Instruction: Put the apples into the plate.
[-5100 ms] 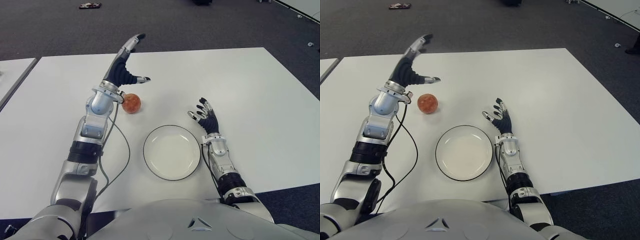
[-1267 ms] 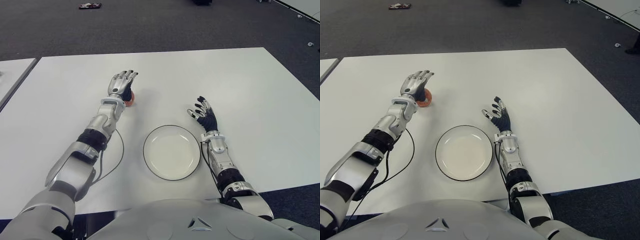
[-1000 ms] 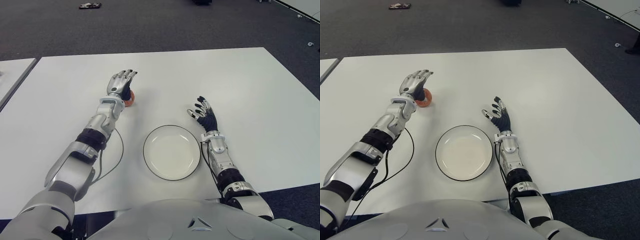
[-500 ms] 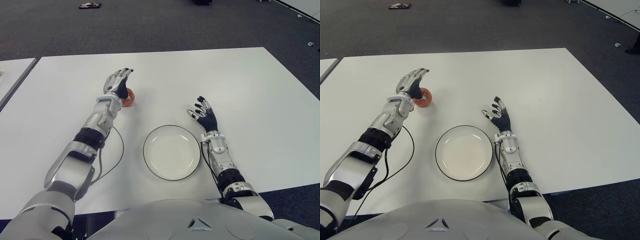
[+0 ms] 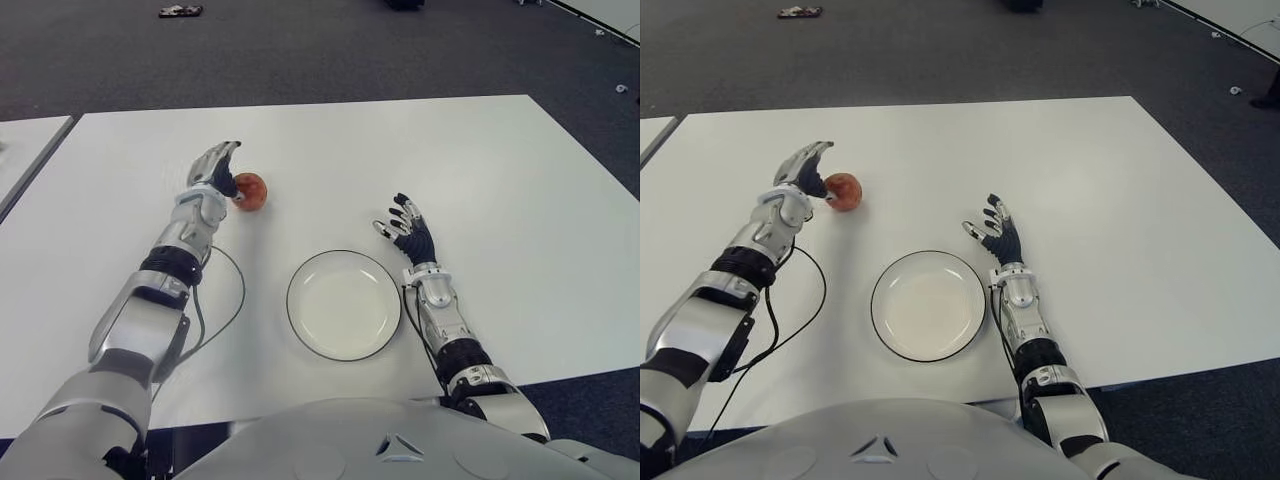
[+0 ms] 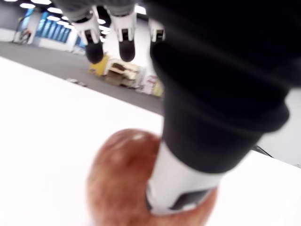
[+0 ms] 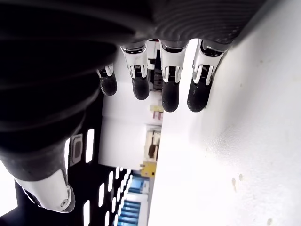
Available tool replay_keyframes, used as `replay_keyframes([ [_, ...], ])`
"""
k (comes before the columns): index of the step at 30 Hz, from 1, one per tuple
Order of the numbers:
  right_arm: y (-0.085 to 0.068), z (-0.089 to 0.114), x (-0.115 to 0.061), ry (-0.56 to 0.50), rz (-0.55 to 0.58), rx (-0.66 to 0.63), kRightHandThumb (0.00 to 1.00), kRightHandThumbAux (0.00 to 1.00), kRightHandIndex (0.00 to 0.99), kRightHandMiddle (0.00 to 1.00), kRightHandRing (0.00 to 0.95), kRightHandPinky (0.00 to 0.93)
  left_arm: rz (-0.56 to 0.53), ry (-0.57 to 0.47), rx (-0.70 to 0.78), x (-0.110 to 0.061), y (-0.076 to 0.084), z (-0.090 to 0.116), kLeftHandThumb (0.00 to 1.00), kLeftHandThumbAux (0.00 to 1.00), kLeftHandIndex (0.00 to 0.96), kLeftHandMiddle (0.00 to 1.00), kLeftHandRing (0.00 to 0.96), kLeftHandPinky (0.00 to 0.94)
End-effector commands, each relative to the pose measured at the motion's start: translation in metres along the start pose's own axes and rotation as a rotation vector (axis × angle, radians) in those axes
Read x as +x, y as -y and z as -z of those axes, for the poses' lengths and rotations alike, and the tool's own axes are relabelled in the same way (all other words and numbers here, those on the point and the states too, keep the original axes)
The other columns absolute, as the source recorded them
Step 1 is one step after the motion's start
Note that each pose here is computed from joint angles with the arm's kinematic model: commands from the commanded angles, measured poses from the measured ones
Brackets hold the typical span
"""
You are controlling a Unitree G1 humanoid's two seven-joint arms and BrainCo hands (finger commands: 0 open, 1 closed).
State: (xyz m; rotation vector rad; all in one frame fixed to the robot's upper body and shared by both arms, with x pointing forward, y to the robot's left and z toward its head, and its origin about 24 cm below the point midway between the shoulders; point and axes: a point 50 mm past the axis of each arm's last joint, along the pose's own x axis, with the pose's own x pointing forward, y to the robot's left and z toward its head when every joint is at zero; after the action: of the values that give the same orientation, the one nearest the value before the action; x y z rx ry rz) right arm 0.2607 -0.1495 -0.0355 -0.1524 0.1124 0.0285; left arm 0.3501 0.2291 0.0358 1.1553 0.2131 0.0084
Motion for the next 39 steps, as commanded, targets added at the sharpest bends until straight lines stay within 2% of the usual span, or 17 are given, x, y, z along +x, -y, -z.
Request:
replay_keyframes([
  [1, 0.003, 0.039, -0.027, -0.197, -0.006, -0.017, 0.219, 0.689, 0.025, 0.097, 0.128, 0.166, 0.034, -0.036, -0.084, 0.001, 0.007, 0.004, 0.0, 0.335, 0.0, 0.0, 0.0, 0.0],
  [6, 0.005, 0.039, -0.027, -0.2, -0.007, -0.016, 0.22, 0.694, 0.022, 0.095, 0.125, 0.165, 0.067, -0.066, -0.174, 0.002, 0.012, 0.007, 0.0, 0.33, 0.0, 0.0, 0.0, 0.0],
  [12, 0.006, 0.038, -0.027, -0.201, -0.007, -0.019, 0.217, 0.702, 0.022, 0.096, 0.124, 0.165, 0.091, -0.098, -0.21, 0.002, 0.016, 0.009, 0.0, 0.323, 0.0, 0.0, 0.0, 0.0],
  [27, 0.009, 0.039, -0.029, -0.201, -0.012, -0.027, 0.219, 0.703, 0.024, 0.098, 0.125, 0.163, 0.168, -0.187, -0.212, -0.003, 0.033, 0.018, 0.0, 0.319, 0.0, 0.0, 0.0, 0.0],
  [39, 0.011, 0.04, -0.029, -0.21, -0.012, -0.019, 0.228, 0.714, 0.027, 0.109, 0.137, 0.176, 0.193, -0.185, -0.256, -0.005, 0.04, 0.016, 0.0, 0.377, 0.0, 0.0, 0.0, 0.0],
])
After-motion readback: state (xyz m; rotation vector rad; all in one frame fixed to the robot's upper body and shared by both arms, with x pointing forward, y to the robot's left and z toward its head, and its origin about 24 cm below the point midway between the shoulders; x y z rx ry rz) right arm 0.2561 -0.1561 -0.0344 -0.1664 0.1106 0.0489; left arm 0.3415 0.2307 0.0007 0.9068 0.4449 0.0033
